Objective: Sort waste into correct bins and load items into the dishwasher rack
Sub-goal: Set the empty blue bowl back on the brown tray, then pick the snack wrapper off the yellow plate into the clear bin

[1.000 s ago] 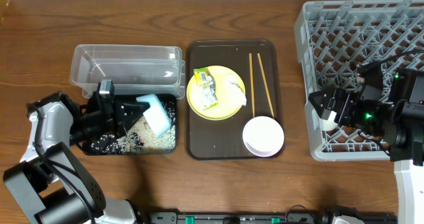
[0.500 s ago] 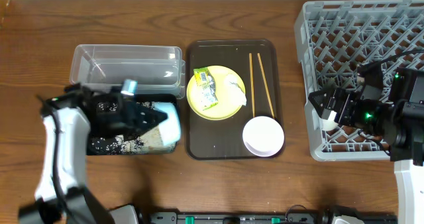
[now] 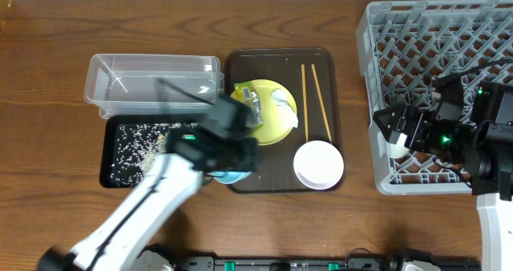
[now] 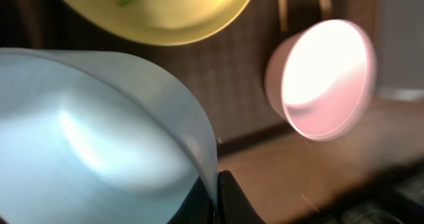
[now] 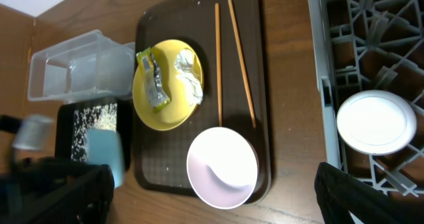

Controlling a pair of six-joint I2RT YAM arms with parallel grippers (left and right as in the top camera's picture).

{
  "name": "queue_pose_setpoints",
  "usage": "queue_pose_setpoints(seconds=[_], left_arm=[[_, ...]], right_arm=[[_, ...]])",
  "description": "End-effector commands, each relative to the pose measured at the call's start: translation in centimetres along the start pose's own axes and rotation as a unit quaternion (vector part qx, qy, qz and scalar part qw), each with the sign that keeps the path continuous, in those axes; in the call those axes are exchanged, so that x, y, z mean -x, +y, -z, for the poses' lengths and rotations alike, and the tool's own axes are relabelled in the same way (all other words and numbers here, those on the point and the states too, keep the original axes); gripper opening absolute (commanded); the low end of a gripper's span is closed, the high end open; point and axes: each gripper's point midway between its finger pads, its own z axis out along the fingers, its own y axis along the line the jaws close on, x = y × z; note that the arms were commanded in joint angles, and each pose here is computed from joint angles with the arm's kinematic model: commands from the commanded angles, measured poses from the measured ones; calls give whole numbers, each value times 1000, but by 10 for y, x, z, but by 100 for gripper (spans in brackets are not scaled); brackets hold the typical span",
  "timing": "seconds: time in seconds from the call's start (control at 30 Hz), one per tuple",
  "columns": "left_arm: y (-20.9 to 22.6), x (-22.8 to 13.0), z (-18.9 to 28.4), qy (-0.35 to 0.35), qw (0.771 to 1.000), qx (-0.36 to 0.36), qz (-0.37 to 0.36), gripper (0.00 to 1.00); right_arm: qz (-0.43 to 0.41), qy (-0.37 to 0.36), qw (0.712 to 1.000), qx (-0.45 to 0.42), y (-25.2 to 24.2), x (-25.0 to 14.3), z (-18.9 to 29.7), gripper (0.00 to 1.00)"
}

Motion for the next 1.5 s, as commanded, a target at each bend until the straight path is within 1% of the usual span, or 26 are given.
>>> queue_pose_setpoints(seconds=[0.0, 0.07, 0.13, 0.2, 0.23, 0.27, 0.3, 0.33, 0.37, 0.47, 0.57, 0.63, 0.73, 0.77, 0.83, 0.97, 1.0, 1.1, 1.17, 1.2, 1.23, 1.27, 1.33, 1.43, 1.47], left_arm=[[14, 6, -26, -29, 994, 103, 15, 6], [6, 4, -44, -19, 994, 104, 0, 6], [2, 4, -56, -15, 995, 104, 1, 9], [-1, 5, -62, -13, 995, 98, -1, 17], [-2, 6, -62, -14, 995, 96, -1, 24], [-4, 7, -60, -16, 995, 95, -2, 27], [-6, 10, -56, -18, 995, 94, -4, 31], [-9, 13, -51, -19, 995, 92, -10, 40], [-14, 17, -44, -22, 995, 90, -22, 43], [-30, 33, -23, -35, 994, 81, -58, 49], [-42, 53, -9, -66, 991, 75, -87, 52], [-38, 67, -5, -97, 986, 96, -100, 52], [-19, 88, -9, -130, 972, 156, -117, 53], [-13, 93, -15, -130, 969, 167, -123, 54], [-4, 99, -30, -119, 968, 178, -129, 60], [24, 107, -68, -90, 970, 197, -107, 69], [29, 107, -78, -81, 972, 194, -101, 70], [43, 107, -98, -61, 977, 189, -81, 70], [52, 107, -106, -54, 979, 190, -55, 69], [53, 107, -110, -50, 980, 184, -50, 67], [53, 106, -112, -46, 982, 175, -47, 61], [51, 106, -114, -41, 985, 162, -43, 52], [46, 107, -116, -40, 988, 143, -40, 41], [36, 104, -119, -32, 992, 113, -40, 15], [33, 103, -120, -27, 994, 103, -40, 9]], right_arm=[[11, -6, 1000, 10, 8, 3, 4, 95], [11, -6, 1000, 10, 8, 3, 4, 95], [11, -6, 1000, 10, 7, 3, 4, 95], [11, -6, 1000, 10, 7, 3, 4, 95], [11, -6, 1000, 10, 7, 3, 4, 95], [11, -6, 1000, 10, 7, 3, 4, 95], [11, -6, 1000, 10, 7, 3, 4, 95], [11, -6, 1000, 10, 7, 3, 4, 95], [11, -6, 1000, 10, 7, 3, 4, 95], [12, -7, 1000, 10, 8, 4, 4, 95], [12, -7, 1000, 10, 8, 4, 4, 95], [12, -7, 1000, 10, 8, 4, 4, 95], [12, -7, 1000, 10, 7, 4, 4, 95], [12, -7, 1000, 10, 8, 4, 4, 95], [12, -7, 1000, 10, 8, 4, 4, 95], [11, -6, 1000, 10, 7, 3, 4, 95], [11, -5, 1000, 9, 7, 3, 4, 95], [10, -3, 1000, 9, 7, 2, 4, 95], [9, -2, 1000, 9, 7, 1, 4, 95], [9, -2, 1000, 9, 7, 1, 4, 94], [9, -1, 1000, 9, 7, 1, 4, 95], [9, -2, 1000, 9, 7, 1, 4, 95], [9, -2, 1000, 8, 7, 1, 4, 95], [9, -2, 1000, 9, 7, 1, 4, 95], [9, -2, 1000, 9, 7, 1, 4, 95]])
